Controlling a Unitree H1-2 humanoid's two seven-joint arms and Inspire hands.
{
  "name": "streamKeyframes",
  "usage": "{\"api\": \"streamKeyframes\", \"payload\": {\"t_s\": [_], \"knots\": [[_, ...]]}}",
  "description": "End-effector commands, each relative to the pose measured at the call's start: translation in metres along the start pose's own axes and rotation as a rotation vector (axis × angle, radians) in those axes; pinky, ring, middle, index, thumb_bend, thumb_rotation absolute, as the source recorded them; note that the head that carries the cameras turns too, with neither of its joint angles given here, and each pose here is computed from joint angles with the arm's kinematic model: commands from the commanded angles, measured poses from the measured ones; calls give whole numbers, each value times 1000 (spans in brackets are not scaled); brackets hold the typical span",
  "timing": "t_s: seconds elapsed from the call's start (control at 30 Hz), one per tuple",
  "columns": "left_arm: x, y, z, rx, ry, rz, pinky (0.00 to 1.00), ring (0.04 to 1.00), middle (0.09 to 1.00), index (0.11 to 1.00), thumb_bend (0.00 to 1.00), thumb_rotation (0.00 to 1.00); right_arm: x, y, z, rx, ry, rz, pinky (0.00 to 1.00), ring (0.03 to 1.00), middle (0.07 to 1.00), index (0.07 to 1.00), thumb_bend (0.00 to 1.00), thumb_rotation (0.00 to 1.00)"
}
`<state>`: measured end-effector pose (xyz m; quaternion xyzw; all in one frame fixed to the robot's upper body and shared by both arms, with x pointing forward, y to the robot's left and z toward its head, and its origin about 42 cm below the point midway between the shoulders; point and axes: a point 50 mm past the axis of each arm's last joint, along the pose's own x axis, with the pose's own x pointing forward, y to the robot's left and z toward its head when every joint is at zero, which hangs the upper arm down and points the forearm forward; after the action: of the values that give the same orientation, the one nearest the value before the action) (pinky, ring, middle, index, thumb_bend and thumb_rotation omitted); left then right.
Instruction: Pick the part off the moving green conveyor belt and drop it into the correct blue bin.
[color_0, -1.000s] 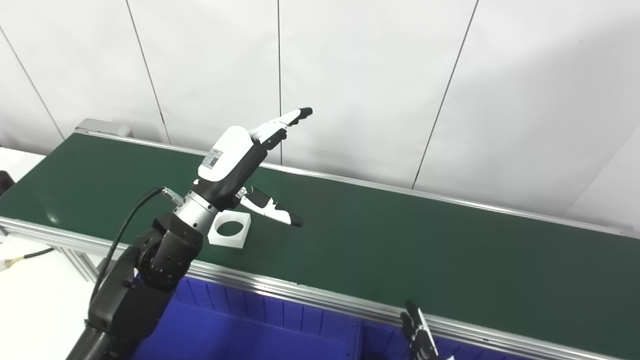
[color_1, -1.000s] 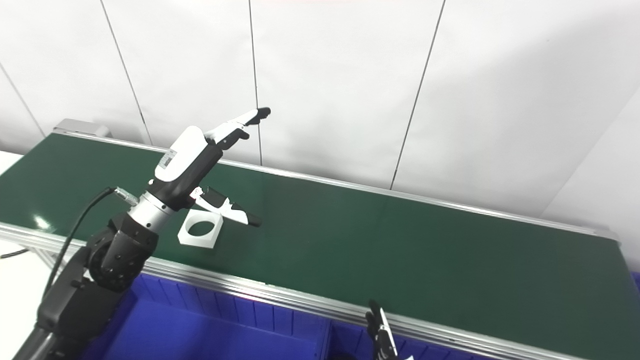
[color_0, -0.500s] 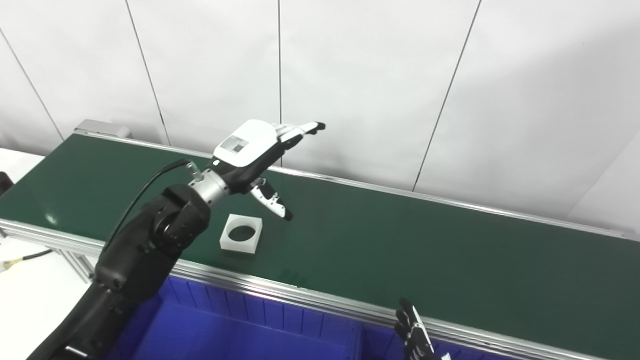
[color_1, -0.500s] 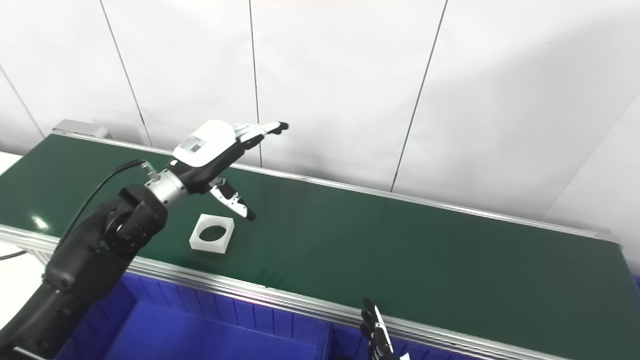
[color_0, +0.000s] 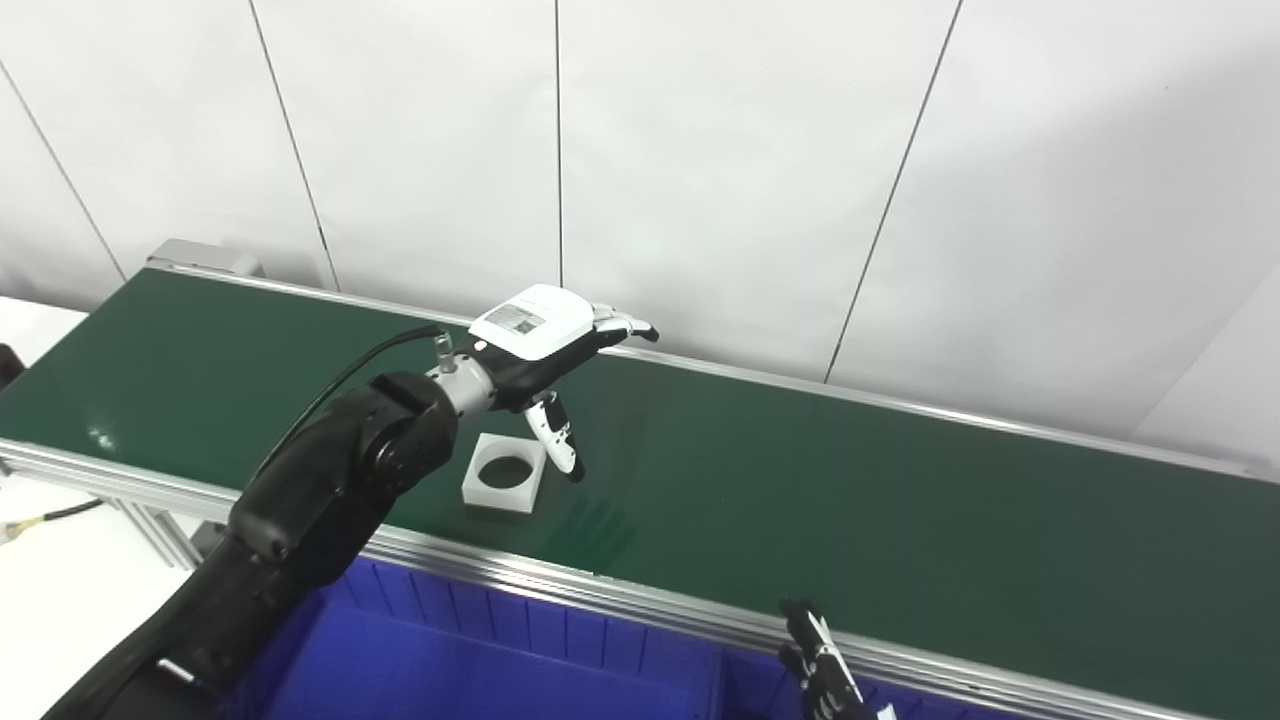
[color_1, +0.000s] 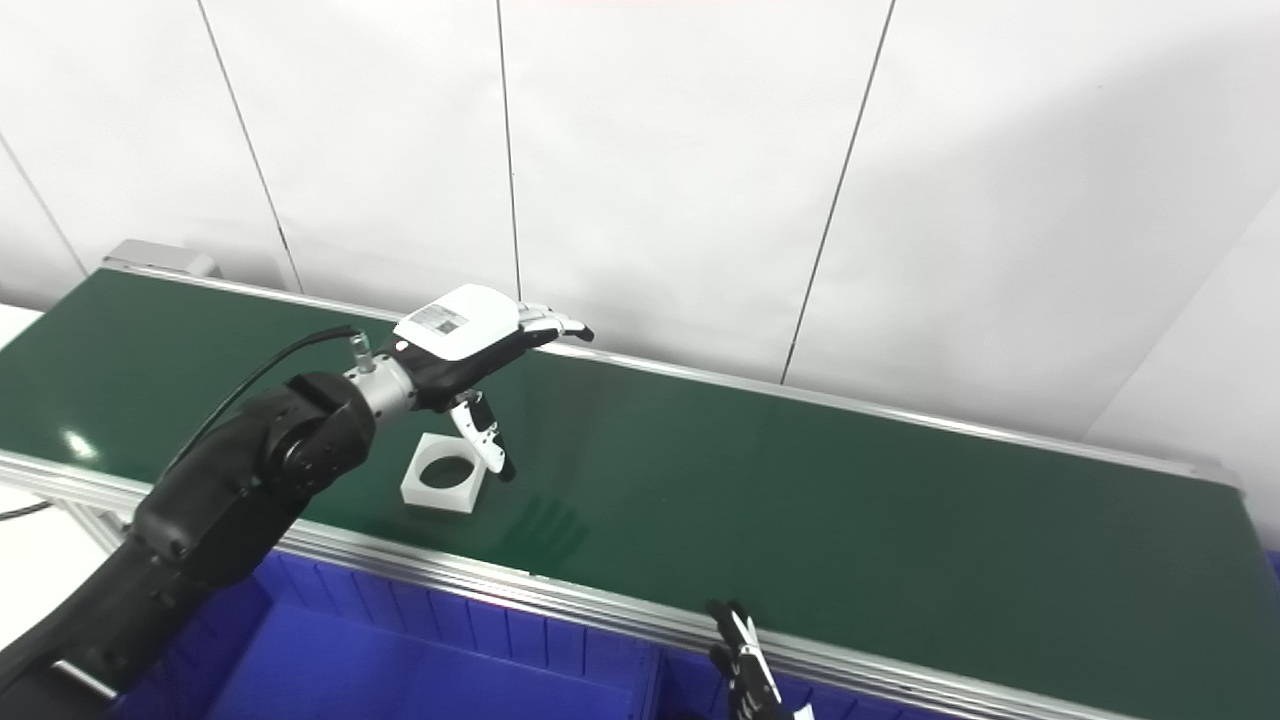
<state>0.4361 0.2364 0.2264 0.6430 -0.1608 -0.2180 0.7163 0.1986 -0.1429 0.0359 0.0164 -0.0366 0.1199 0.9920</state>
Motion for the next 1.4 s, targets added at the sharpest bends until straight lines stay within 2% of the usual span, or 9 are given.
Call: {"api": "streamKeyframes", "payload": {"t_s": [0.0,0.2,0.5,0.63,0.8,1.2,1.37], "knots": [[8,29,-5,53,0,67,847,897,889,784,1000,184,5,3,13,3,-89,3,936,986,1000,903,997,1000],[13,24,-4,51,-5,52,838,891,885,736,1000,196,5,4,14,7,-92,1,938,979,1000,908,1000,999],[18,16,-5,30,14,12,851,902,898,762,1000,199,5,6,15,12,-95,-1,935,979,1000,905,991,985],[22,7,-10,-10,23,23,834,883,876,763,1000,181,6,6,14,15,-94,-1,934,976,1000,905,985,984],[27,-5,-11,-46,44,-1,843,878,871,780,1000,180,6,8,15,13,-96,-2,929,976,1000,901,983,984],[38,-34,-2,-101,86,-77,845,894,890,830,1000,183,8,14,20,23,-113,-6,917,967,1000,892,958,966],[42,-45,4,-129,75,-77,818,886,889,838,1000,184,10,16,19,24,-111,-5,919,975,1000,889,955,966]]}}
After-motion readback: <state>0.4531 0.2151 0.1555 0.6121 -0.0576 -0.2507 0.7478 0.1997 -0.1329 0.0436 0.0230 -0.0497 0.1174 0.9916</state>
